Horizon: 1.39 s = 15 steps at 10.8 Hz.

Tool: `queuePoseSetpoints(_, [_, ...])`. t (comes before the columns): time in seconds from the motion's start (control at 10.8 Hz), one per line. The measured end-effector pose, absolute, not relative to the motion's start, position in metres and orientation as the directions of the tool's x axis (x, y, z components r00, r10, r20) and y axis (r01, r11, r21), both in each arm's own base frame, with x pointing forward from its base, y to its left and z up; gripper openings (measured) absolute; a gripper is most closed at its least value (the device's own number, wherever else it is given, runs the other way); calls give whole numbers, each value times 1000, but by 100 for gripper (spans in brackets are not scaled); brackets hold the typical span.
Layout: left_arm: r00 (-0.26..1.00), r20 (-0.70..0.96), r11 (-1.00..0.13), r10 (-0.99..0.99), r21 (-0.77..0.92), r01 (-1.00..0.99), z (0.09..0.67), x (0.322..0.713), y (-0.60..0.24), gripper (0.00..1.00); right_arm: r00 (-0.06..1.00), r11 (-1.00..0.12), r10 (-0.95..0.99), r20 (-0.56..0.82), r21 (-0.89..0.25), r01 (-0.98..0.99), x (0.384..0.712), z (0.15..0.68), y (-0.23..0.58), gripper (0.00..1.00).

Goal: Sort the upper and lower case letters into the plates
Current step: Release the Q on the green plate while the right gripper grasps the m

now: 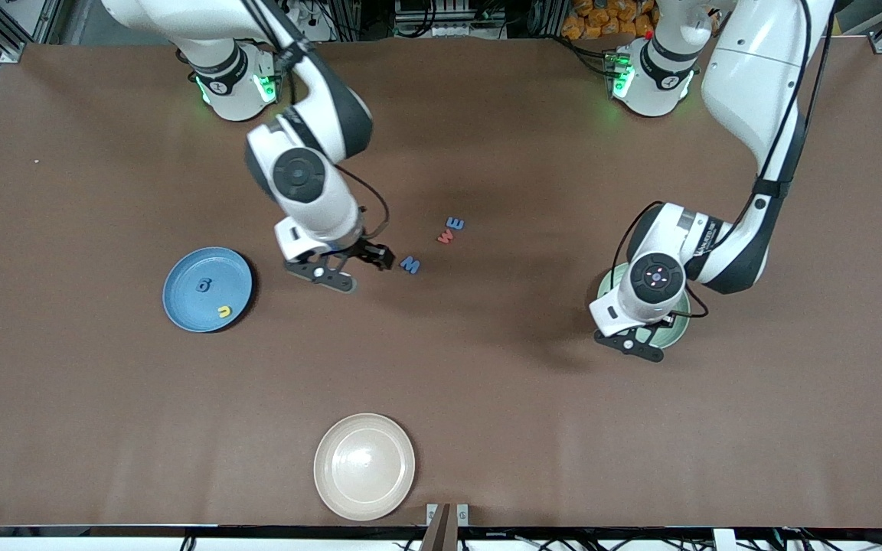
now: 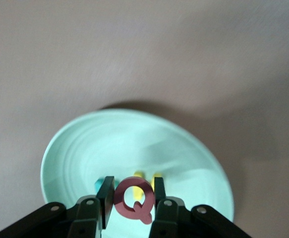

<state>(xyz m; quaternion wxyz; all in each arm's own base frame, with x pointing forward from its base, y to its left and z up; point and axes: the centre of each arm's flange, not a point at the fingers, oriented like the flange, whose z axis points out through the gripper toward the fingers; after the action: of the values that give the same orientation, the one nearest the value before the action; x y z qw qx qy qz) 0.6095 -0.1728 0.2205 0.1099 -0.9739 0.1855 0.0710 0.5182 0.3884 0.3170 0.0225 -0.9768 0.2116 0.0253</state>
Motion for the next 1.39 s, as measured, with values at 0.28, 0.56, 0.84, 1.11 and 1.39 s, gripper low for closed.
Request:
queuePoseSetpoints(0.28, [926, -197, -932, -322, -107, -347, 224, 592, -152, 36, 867, -866, -493, -66, -50, -497, 485, 278, 445, 98])
queuePoseSetpoints(0.56, [932, -204, -947, -298, -62, -316, 222, 586, -133, 60, 825, -824, -564, -14, -43, -564, 454, 253, 486, 93])
queuePoseSetpoints(0.84, [935, -196, -949, -295, -53, -310, 224, 586, -139, 96, 794, -794, -608, 6, -29, -608, 437, 227, 503, 85])
queuePoseSetpoints(1.11, [959, -151, -967, -240, -48, -249, 237, 588, -174, 100, 783, -783, -621, -4, -45, -621, 432, 213, 516, 79])
queuePoseSetpoints(1.39, [983, -104, -986, -149, -54, -155, 251, 589, -224, 100, 781, -779, -625, -13, -58, -624, 431, 196, 518, 73])
